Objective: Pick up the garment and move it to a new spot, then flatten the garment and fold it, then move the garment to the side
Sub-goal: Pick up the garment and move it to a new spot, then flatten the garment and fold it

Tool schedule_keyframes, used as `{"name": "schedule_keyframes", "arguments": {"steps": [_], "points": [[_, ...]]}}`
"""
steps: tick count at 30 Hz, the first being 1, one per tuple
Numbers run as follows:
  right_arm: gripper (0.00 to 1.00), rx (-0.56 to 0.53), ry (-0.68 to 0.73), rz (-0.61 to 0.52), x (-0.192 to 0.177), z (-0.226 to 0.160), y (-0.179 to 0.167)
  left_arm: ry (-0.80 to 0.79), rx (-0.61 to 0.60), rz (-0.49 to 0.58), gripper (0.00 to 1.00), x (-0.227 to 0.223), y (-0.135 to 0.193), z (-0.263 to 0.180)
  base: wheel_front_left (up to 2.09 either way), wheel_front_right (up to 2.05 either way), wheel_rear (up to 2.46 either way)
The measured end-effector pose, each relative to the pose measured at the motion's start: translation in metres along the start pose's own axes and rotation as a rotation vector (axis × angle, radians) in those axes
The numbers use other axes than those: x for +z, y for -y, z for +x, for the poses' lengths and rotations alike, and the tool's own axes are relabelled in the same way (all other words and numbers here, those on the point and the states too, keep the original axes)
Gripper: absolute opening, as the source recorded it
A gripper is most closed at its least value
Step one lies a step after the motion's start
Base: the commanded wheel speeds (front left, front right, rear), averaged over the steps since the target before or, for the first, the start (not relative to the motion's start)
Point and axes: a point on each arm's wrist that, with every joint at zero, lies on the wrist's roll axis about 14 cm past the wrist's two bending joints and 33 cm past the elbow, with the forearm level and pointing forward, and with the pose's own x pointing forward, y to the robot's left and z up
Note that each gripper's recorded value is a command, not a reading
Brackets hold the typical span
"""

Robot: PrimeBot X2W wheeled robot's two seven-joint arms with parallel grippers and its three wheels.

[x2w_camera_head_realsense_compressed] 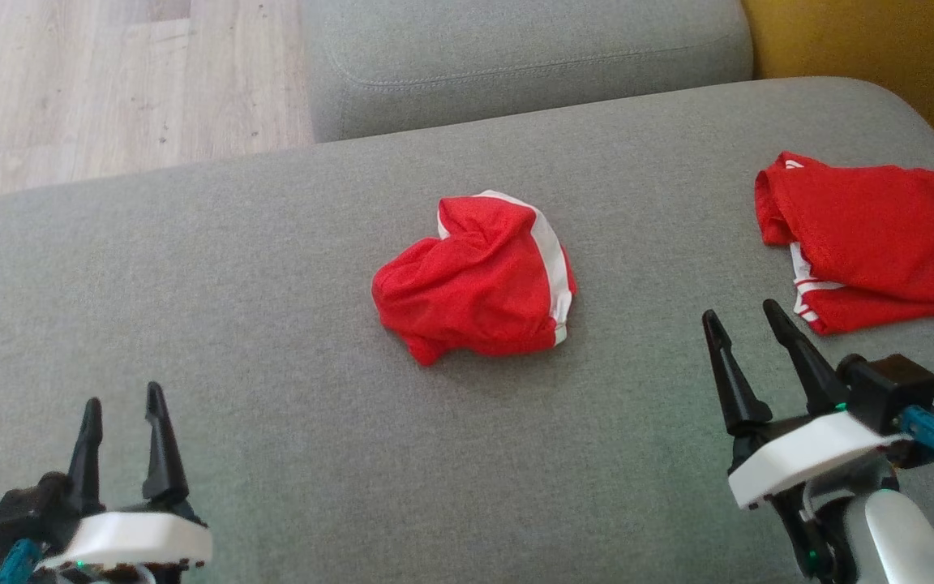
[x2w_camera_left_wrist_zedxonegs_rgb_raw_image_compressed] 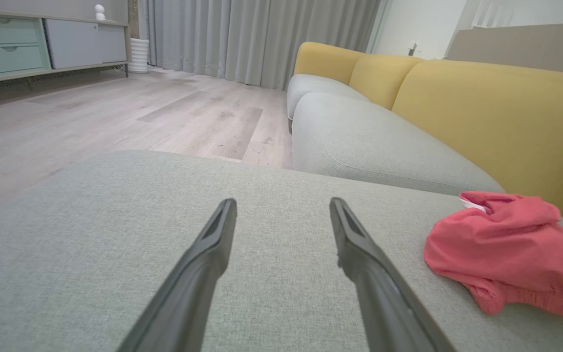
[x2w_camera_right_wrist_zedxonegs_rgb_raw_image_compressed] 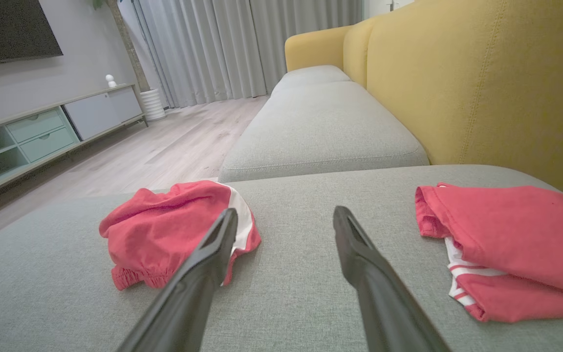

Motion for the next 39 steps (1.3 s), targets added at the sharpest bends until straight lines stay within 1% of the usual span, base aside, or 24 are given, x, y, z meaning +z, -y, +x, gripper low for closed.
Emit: {"name": "schedule_keyframes", "arguments": {"steps": [12,16,20,24,28,31,33,35,38,39], "points": [[1.0,0.002,-0.01,0.013,-0.004,0.002,-0.002,0.02,0.016,-0.002,1.0,0.005,-0.003,-0.001,0.0,0.0,0.0],[1.0,0.051,-0.063,0.004,-0.013,0.012,-0.015,0.0,0.02,-0.002,1.0,0.0,-0.004,0.002,0.0,0.0,0.0],[1.0,0.098,-0.134,-0.011,-0.01,0.047,-0.023,-0.009,-0.001,0.011,1.0,-0.001,0.001,0.008,0.0,0.0,0.0],[1.0,0.151,-0.252,-0.058,-0.013,0.091,-0.03,0.016,-0.031,0.017,1.0,0.008,0.008,0.025,0.0,0.0,0.0],[1.0,0.185,-0.367,-0.07,-0.026,0.131,-0.032,0.051,-0.046,0.01,1.0,0.018,0.013,0.04,0.0,0.0,0.0],[1.0,0.229,-0.433,-0.088,-0.037,0.161,-0.042,0.054,-0.043,0.012,1.0,0.018,0.01,0.047,0.0,0.0,0.0],[1.0,0.261,-0.479,-0.071,-0.047,0.179,-0.053,0.049,-0.028,0.011,1.0,0.015,0.004,0.049,0.0,0.0,0.0],[1.0,0.29,-0.557,-0.074,-0.065,0.19,-0.062,0.038,-0.004,0.01,1.0,0.01,-0.004,0.049,0.0,0.0,0.0],[1.0,0.32,-0.685,-0.111,-0.102,0.194,-0.069,0.023,0.027,0.007,1.0,0.004,-0.015,0.047,0.0,0.0,0.0],[1.0,0.32,-0.685,-0.111,-0.102,0.194,-0.069,0.023,0.027,0.007,1.0,0.004,-0.015,0.047,0.0,0.0,0.0]]}}
